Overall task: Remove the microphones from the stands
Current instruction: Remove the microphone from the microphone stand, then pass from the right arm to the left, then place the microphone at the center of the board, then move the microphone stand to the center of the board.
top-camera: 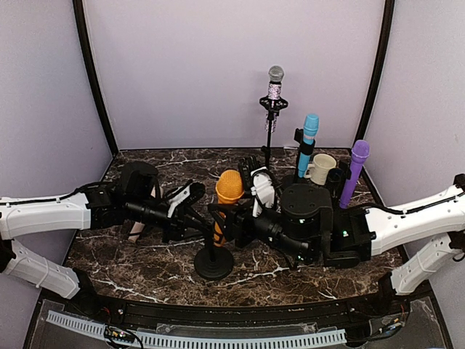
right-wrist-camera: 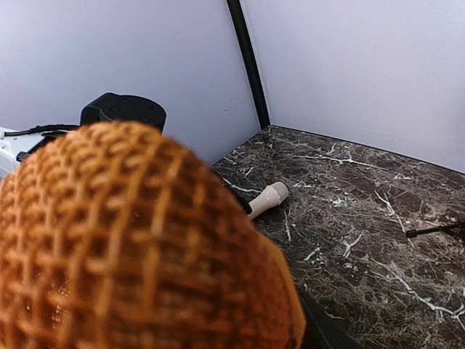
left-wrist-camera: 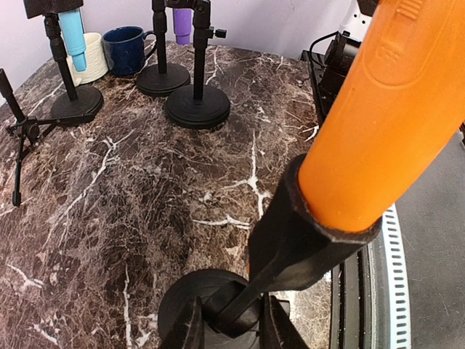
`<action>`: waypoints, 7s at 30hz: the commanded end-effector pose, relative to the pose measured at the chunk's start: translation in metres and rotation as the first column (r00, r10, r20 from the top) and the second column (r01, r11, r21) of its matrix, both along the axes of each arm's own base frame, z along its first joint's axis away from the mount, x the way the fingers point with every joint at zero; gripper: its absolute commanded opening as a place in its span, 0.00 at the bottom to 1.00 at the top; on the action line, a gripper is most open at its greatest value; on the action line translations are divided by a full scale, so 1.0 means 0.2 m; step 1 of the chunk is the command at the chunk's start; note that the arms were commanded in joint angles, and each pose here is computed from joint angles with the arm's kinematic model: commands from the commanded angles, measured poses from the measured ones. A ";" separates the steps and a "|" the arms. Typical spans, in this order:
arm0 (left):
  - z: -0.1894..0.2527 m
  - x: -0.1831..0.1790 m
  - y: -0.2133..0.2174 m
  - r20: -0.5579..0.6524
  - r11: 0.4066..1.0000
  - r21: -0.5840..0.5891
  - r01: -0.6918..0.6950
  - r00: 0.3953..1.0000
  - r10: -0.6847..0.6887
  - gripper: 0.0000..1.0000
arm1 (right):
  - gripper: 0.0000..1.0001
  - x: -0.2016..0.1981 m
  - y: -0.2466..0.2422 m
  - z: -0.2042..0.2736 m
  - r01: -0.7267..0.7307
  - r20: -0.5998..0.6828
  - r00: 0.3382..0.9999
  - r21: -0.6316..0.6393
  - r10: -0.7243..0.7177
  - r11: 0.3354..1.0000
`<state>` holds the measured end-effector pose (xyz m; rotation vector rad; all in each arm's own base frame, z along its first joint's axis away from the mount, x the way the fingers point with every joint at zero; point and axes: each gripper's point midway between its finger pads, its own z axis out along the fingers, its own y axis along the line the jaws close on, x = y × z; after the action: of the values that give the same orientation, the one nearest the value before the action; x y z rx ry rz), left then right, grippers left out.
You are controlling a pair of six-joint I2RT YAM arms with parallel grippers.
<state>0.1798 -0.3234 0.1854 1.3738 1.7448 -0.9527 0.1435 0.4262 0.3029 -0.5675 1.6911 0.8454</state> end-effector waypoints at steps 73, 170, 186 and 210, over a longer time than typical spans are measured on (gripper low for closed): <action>-0.29 -0.08 -0.04 0.270 0.961 0.266 -0.082 0.963 0.007 0.00 | 0.00 0.19 -0.37 0.62 0.335 0.016 0.936 0.278 -0.353 0.900; -0.70 0.43 0.75 -0.042 0.479 0.664 -0.575 0.610 0.791 0.22 | 0.57 0.00 -0.02 -0.69 0.035 0.052 0.998 -0.090 -0.031 0.995; -0.79 0.42 0.78 -0.017 0.441 0.718 -0.538 0.621 0.784 0.35 | 0.47 0.18 0.10 -0.93 0.206 0.084 0.977 -0.146 -0.195 0.968; -0.55 0.51 0.79 0.065 0.460 0.585 -0.668 0.604 0.795 0.65 | 0.00 0.44 -0.32 -0.87 0.481 0.192 0.873 -0.194 -0.447 0.855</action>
<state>0.2707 -0.1676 0.0475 0.6466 2.7098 -0.0671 0.2144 0.3968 0.0975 -0.4864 1.7490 0.2832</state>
